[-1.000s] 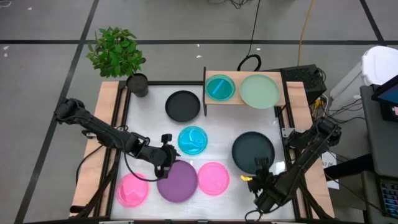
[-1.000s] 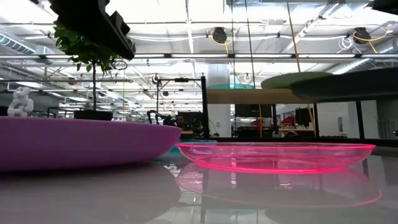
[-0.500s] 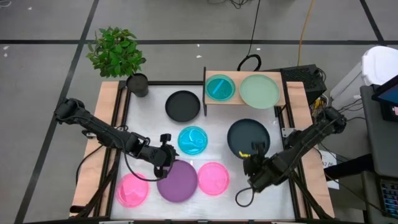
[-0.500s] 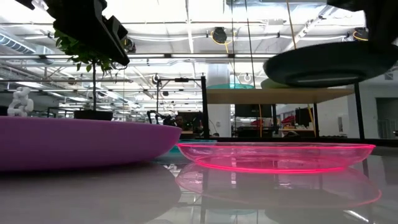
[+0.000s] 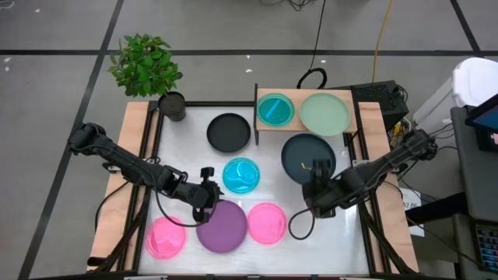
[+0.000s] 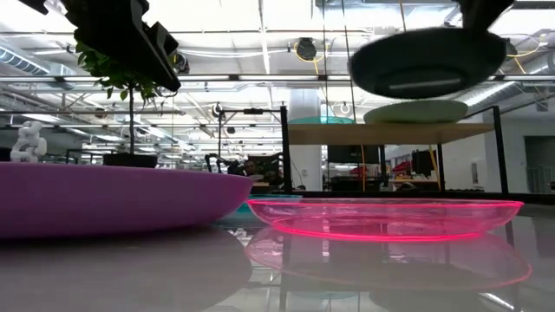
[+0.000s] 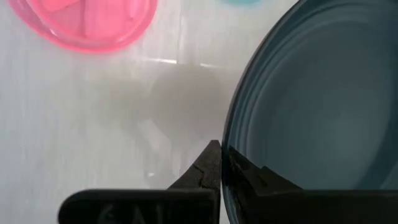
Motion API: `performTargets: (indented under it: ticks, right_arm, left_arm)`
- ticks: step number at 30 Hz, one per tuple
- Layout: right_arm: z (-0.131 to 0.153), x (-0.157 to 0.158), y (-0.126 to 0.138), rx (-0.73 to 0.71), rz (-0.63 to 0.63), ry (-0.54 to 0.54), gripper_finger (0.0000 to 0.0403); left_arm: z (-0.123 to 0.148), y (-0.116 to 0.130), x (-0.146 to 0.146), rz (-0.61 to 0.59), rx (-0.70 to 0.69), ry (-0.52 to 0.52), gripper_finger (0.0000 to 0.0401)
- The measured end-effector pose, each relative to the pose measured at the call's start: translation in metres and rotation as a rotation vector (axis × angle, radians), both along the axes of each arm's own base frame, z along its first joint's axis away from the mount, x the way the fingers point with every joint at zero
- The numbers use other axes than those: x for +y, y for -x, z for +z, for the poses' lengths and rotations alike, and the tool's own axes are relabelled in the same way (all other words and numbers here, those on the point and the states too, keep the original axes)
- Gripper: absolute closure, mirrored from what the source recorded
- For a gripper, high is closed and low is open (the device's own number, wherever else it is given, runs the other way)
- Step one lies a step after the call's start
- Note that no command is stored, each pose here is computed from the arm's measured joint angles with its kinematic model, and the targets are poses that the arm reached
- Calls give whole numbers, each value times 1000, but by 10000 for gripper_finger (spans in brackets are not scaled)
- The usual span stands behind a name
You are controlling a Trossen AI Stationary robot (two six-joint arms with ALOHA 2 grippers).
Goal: Place and stack plates onto a shelf
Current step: Stack the bottom big black plate on top of the big green plate on the shelf
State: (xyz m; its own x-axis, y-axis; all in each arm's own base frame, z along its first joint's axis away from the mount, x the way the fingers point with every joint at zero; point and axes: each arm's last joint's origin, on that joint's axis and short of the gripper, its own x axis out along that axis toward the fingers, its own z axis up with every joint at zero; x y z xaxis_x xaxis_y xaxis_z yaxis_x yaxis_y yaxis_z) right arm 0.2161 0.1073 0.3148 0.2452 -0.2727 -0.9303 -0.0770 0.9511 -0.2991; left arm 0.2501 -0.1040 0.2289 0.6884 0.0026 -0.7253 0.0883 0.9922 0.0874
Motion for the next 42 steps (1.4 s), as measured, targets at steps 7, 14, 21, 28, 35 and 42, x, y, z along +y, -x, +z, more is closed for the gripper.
performTargets:
  ticks: [7,14,21,28,35,42]
  right_arm:
    - [23,-15,2,35,21,27,403]
    - [31,-43,8,67,-29,45,403]
    - [45,-77,18,43,-43,105,403]
    - [52,-115,23,42,-92,120,403]
    - [44,-141,23,82,-153,75,403]
    - [23,-153,22,133,-176,75,403]
  left_arm:
    - [0,0,0,-12,0,-11,306]
    - [0,0,0,-17,0,-17,306]
    - [0,0,0,-18,-1,-17,306]
    - [1,-1,0,-24,-12,-18,306]
    - [1,-1,0,-22,-12,-16,306]
    - [1,-1,0,-21,-12,-15,306]
